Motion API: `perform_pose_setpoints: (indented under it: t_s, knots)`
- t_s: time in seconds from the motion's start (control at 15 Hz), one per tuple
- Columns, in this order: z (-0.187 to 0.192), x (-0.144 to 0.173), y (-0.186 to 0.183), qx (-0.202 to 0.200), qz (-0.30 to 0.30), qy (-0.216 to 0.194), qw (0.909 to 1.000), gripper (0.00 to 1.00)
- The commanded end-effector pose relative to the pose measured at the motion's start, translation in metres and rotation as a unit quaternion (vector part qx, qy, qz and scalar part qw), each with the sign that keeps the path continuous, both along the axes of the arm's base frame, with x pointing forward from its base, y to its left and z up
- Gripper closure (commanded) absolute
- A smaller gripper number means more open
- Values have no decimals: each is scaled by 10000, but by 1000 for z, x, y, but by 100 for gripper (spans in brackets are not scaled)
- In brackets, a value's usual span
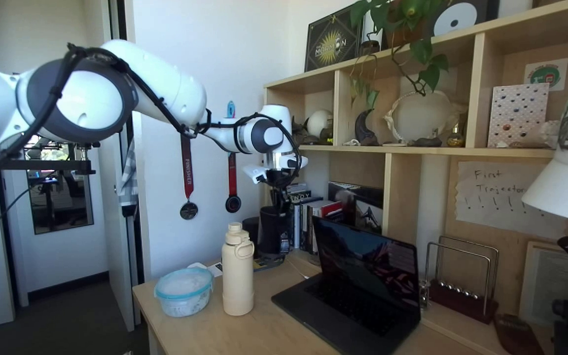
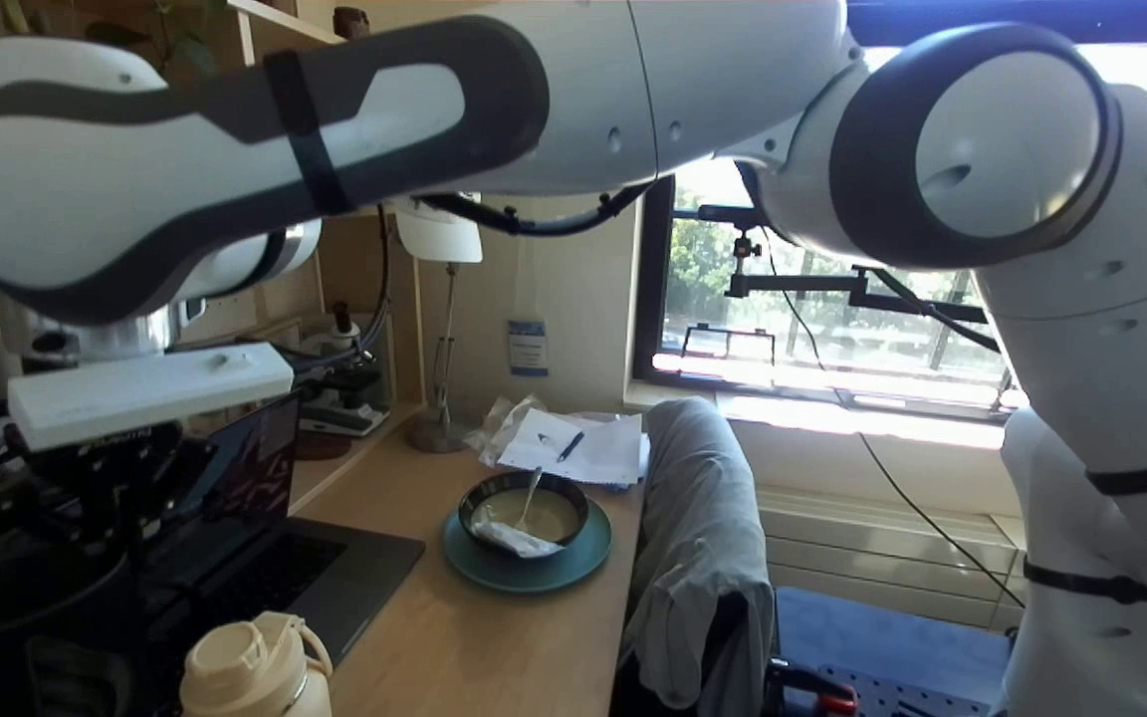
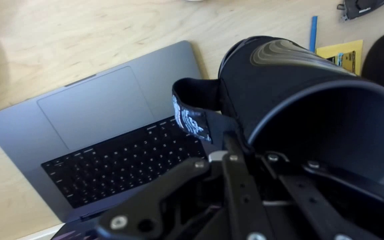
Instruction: Move the cup from the right to the left of laptop
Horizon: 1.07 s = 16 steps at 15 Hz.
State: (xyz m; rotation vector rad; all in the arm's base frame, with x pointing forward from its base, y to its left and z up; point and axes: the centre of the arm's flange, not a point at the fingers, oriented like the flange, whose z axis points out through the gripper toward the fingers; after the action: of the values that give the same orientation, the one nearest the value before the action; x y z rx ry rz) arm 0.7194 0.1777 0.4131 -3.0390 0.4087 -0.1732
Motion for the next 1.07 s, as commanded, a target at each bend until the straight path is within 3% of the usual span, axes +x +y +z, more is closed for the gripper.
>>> perform_pose_setpoints:
  t_s: [0.0, 0.6, 0.67, 0.73, 1.0]
  knots:
    - [-26, 19, 19, 88, 425, -156, 9989, 98]
    - [-94, 34, 35, 22, 813, -100, 9966, 98]
    - [-93, 35, 36, 47, 827, -120, 9965, 66]
    - [-91, 37, 36, 54, 835, -140, 9964, 65]
    - [-70, 40, 39, 124, 802, -216, 9965, 37]
